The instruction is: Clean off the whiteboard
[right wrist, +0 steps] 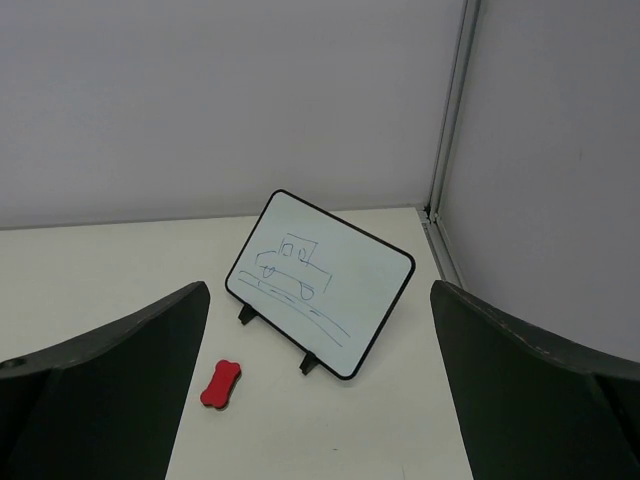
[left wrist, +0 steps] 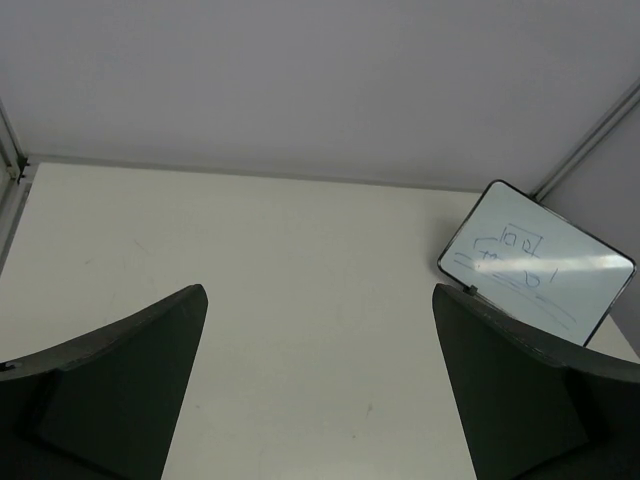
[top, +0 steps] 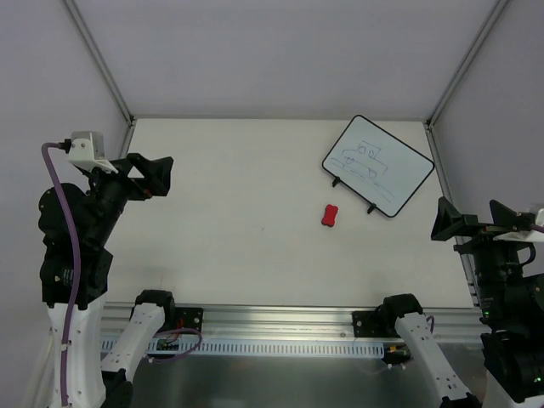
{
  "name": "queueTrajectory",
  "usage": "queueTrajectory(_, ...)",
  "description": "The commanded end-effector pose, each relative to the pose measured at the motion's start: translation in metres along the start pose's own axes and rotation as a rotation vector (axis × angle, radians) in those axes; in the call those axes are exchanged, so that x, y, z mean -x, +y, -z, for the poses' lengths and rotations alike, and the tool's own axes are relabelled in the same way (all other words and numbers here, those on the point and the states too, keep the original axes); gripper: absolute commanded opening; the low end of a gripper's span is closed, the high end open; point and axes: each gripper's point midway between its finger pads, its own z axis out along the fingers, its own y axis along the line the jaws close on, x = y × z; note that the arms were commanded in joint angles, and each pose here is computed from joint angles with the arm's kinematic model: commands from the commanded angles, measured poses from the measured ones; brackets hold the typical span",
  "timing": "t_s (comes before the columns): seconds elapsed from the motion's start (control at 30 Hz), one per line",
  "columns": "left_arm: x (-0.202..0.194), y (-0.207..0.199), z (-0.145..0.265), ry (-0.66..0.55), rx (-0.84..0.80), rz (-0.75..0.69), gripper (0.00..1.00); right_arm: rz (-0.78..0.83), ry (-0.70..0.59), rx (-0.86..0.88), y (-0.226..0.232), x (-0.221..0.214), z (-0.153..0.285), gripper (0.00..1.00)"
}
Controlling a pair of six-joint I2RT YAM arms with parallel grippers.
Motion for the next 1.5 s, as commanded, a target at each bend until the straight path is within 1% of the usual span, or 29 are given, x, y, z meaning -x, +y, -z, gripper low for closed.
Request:
queueTrajectory(0.0, 0.001, -0.002, 0.003, -0.013, -0.001, 0.026, 0.99, -0.044, -0.015, 0.021, 0.004, 0.001, 0.003, 0.99)
queueTrajectory(0.13, -0.013, -0.002, -0.002, 0.031, -0.01, 0.053, 0.99, -0.068, 0.037, 0.147, 0.03, -0.018, -0.002, 0.99)
queueTrajectory(0.2, -0.021, -0.002, -0.009, 0.065, -0.015, 0.068, 0.99, -0.085, 0.074, 0.279, 0.055, -0.026, -0.003, 0.99)
queueTrajectory(0.27, -0.032, 0.0, -0.018, 0.107, -0.019, 0.078, 0.99, -0.114, 0.153, 0.363, 0.075, -0.043, -0.014, 0.99)
queueTrajectory(0.43, -0.059, 0.006, -0.04, 0.212, -0.007, 0.112, 0.99, -0.151, 0.286, 0.399, 0.094, -0.074, -0.046, 0.99)
queueTrajectory(0.5, -0.072, 0.008, -0.052, 0.263, -0.008, 0.123, 0.99, -0.123, 0.342, 0.437, 0.103, -0.098, -0.063, 0.99)
queueTrajectory(0.53, -0.077, 0.009, -0.056, 0.281, -0.005, 0.126, 0.99, -0.116, 0.346, 0.454, 0.107, -0.102, -0.069, 0.99)
queueTrajectory(0.57, -0.084, 0.011, -0.063, 0.311, 0.0, 0.131, 0.99, -0.12, 0.343, 0.421, 0.104, -0.103, -0.078, 0.99)
queueTrajectory(0.6, -0.09, 0.012, -0.066, 0.329, 0.002, 0.129, 0.99, -0.132, 0.379, 0.392, 0.103, -0.113, -0.087, 0.99)
queueTrajectory(0.7, -0.106, 0.015, -0.079, 0.384, 0.011, 0.123, 0.99, -0.107, 0.426, 0.242, 0.082, -0.129, -0.11, 0.99)
queueTrajectory(0.77, -0.119, 0.013, -0.089, 0.433, 0.009, 0.123, 0.99, -0.092, 0.453, 0.185, 0.072, -0.139, -0.12, 0.99)
queueTrajectory(0.87, -0.135, 0.005, -0.098, 0.492, -0.019, 0.118, 0.99, -0.106, 0.533, 0.127, 0.057, -0.162, -0.141, 0.99)
queueTrajectory(0.93, -0.143, -0.007, -0.099, 0.52, -0.055, 0.117, 0.99, -0.129, 0.567, 0.05, 0.03, -0.179, -0.157, 0.99)
queueTrajectory(0.97, -0.147, -0.011, -0.1, 0.536, -0.067, 0.123, 0.99, -0.15, 0.563, 0.071, 0.028, -0.186, -0.165, 0.99)
queueTrajectory(1.0, -0.15, -0.017, -0.1, 0.548, -0.086, 0.124, 0.99, -0.177, 0.559, 0.025, 0.008, -0.19, -0.169, 0.99)
queueTrajectory(1.07, -0.157, -0.032, -0.1, 0.578, -0.131, 0.127, 0.99, -0.244, 0.582, 0.038, -0.003, -0.204, -0.183, 0.99)
queueTrajectory(1.13, -0.165, -0.042, -0.099, 0.601, -0.162, 0.115, 0.99, -0.276, 0.589, -0.008, -0.027, -0.213, -0.191, 0.99)
queueTrajectory(1.2, -0.173, -0.044, -0.101, 0.623, -0.161, 0.101, 0.99, -0.31, 0.581, -0.006, -0.041, -0.224, -0.203, 0.98)
queueTrajectory(1.27, -0.18, -0.044, -0.102, 0.641, -0.163, 0.084, 0.99, -0.318, 0.552, -0.013, -0.051, -0.226, -0.214, 0.95)
queueTrajectory(1.3, -0.184, -0.043, -0.104, 0.651, -0.152, 0.082, 0.99, -0.339, 0.575, -0.028, -0.057, -0.237, -0.217, 0.95)
queueTrajectory(1.4, -0.189, -0.04, -0.107, 0.661, -0.134, 0.079, 0.99, -0.332, 0.587, -0.019, -0.055, -0.24, -0.219, 0.95)
queueTrajectory(1.43, -0.191, -0.039, -0.108, 0.667, -0.131, 0.075, 0.99, -0.321, 0.597, -0.033, -0.055, -0.245, -0.216, 0.95)
queueTrajectory(1.47, -0.194, -0.038, -0.111, 0.676, -0.127, 0.073, 0.99, -0.288, 0.602, -0.092, -0.064, -0.25, -0.212, 0.95)
